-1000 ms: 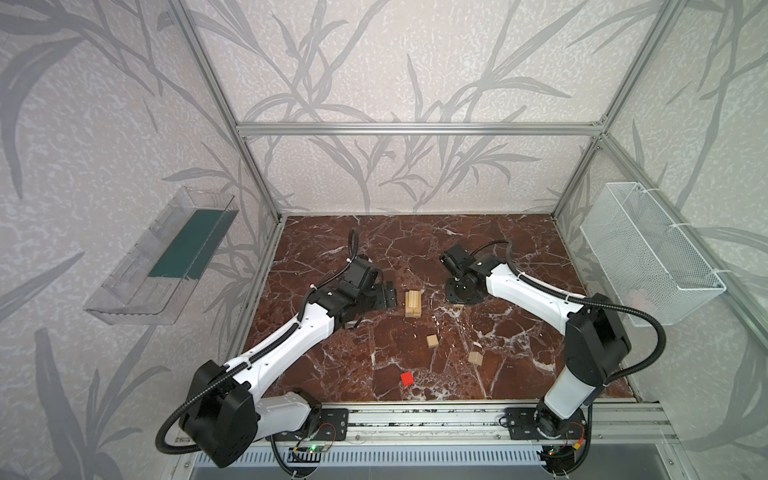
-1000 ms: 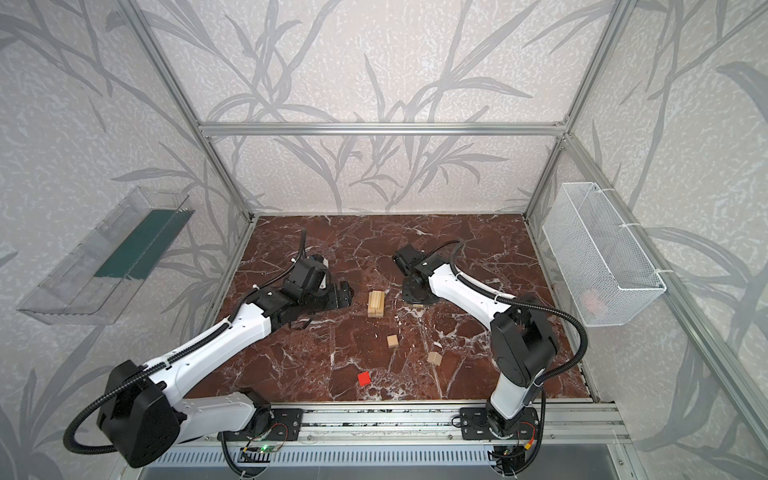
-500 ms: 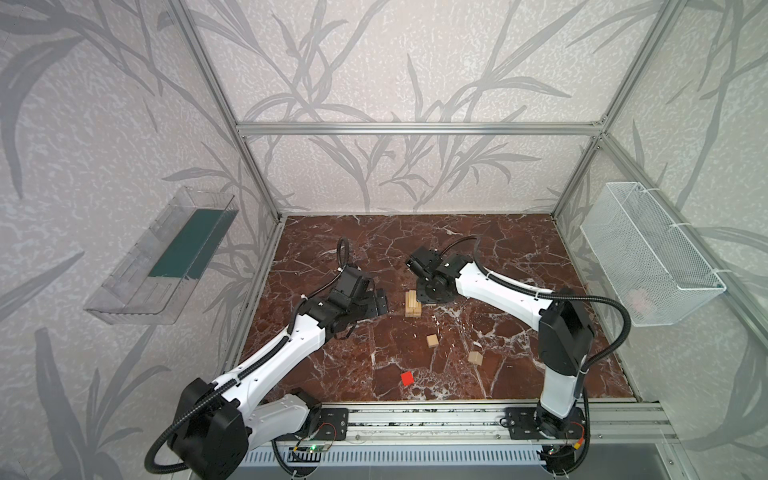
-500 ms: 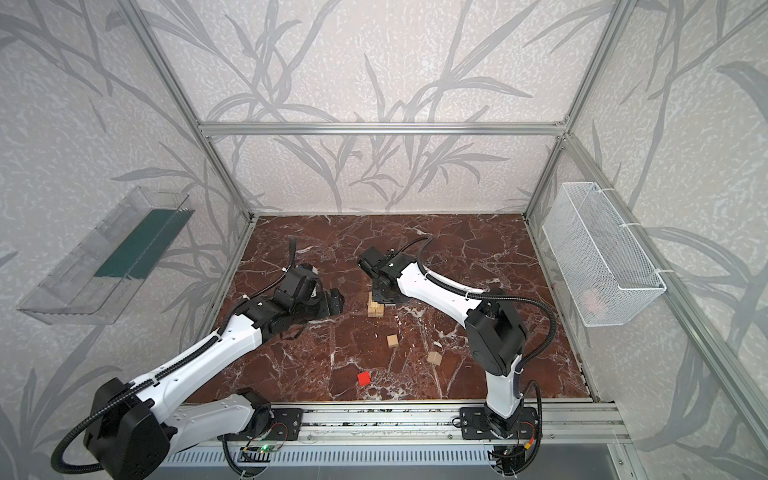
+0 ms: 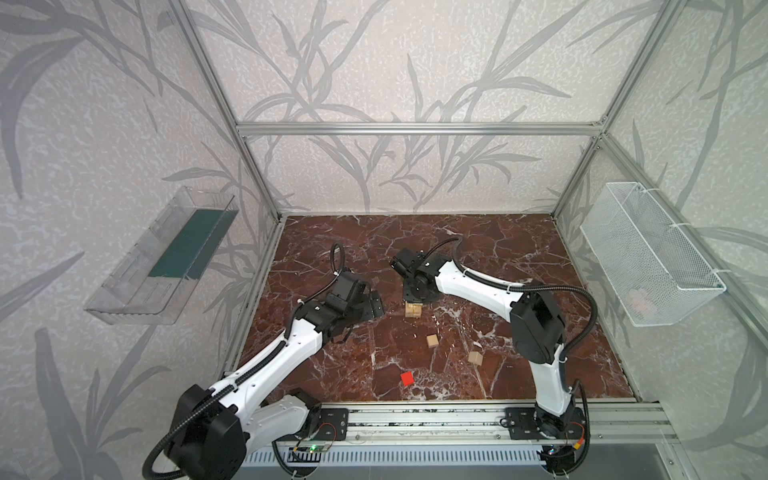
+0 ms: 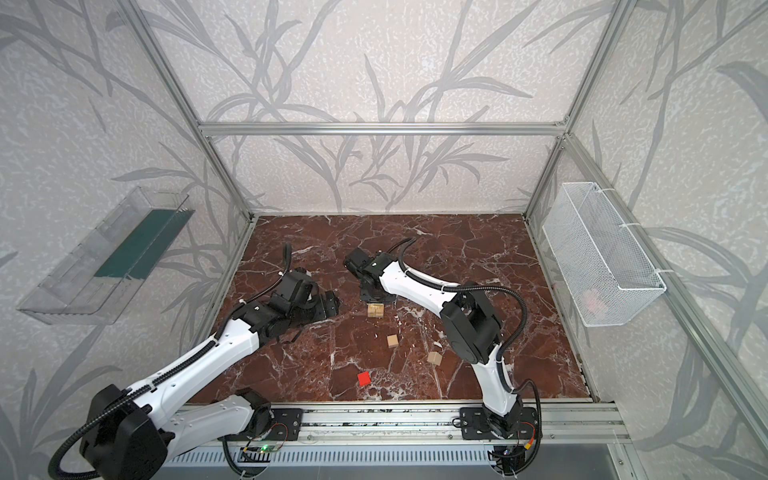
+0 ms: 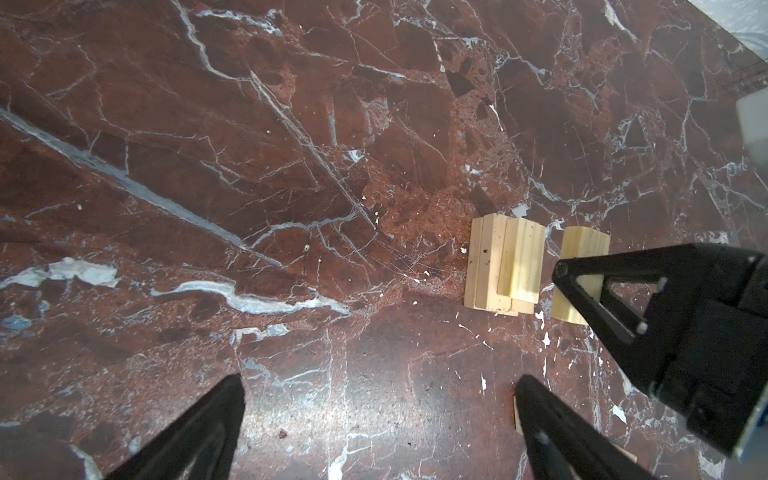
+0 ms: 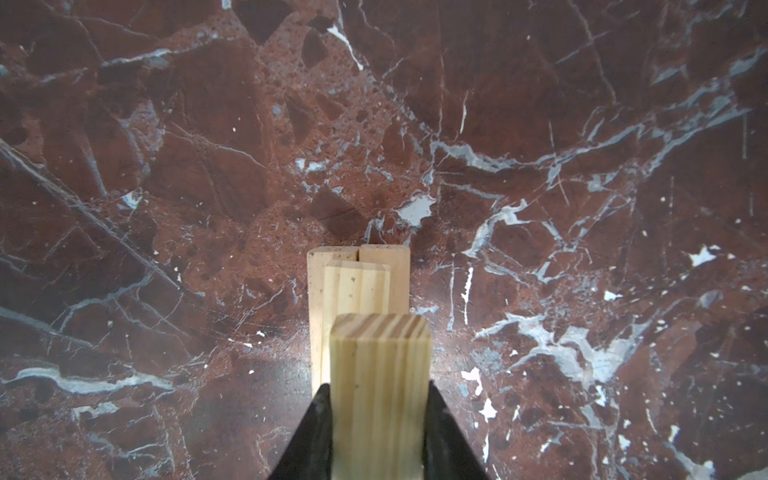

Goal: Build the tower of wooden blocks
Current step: 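Carry the held block upright toward the cluster with the right gripper, then lower the held block against blocks 58 and 72 with the right gripper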

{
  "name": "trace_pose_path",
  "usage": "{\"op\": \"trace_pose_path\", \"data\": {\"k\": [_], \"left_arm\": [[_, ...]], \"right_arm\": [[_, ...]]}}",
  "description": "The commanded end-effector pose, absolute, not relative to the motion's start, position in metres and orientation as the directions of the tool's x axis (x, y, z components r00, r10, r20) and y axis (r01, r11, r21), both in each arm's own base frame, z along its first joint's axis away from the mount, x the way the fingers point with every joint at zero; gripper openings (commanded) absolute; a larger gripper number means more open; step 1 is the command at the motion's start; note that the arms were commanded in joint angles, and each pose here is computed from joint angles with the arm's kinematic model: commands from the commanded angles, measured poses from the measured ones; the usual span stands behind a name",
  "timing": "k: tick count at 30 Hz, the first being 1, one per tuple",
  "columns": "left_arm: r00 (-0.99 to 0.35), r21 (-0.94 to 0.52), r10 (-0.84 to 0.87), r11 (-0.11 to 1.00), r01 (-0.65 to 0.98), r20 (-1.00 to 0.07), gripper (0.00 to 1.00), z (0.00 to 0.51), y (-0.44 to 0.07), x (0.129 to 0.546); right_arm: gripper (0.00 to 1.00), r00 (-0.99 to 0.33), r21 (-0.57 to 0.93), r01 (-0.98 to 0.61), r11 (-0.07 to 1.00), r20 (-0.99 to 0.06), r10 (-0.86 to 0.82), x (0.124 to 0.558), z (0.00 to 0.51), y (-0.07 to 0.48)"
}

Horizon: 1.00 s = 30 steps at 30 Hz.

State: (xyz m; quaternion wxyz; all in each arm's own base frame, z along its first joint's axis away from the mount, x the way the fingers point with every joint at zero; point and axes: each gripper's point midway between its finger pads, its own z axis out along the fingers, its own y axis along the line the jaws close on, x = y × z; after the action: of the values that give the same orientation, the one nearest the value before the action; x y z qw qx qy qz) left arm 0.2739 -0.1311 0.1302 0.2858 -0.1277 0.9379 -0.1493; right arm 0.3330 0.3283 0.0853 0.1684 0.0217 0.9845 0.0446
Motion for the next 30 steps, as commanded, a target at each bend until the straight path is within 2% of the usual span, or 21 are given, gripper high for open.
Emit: {"op": "trace_pose_path", "data": {"k": [1,17,30], "left_arm": [[-0.785,-0.360,-0.357,0.915,-0.183,-0.507,0.99,0.133,-0.125,0.275],[-0.786,-0.354,-0.366,0.913,-0.201,-0.498,1.00,0.129,-0.122,0.277],[-0.786,-0.357,-0.373,0.911,-0.208,-0.493,1.00,0.128,-0.120,0.278]], "right_arm": [[0.29,-0.944,0.088,0.047,0.995,-0.322,0.073,0.334,0.082,0.333],[0.30,-0.951,0.070,0.054,0.996,-0.301,0.073,0.336,0.068,0.339],[0.38,-0.956,0.074,0.052,0.996,-0.283,0.071,0.336,0.062,0.343]]}}
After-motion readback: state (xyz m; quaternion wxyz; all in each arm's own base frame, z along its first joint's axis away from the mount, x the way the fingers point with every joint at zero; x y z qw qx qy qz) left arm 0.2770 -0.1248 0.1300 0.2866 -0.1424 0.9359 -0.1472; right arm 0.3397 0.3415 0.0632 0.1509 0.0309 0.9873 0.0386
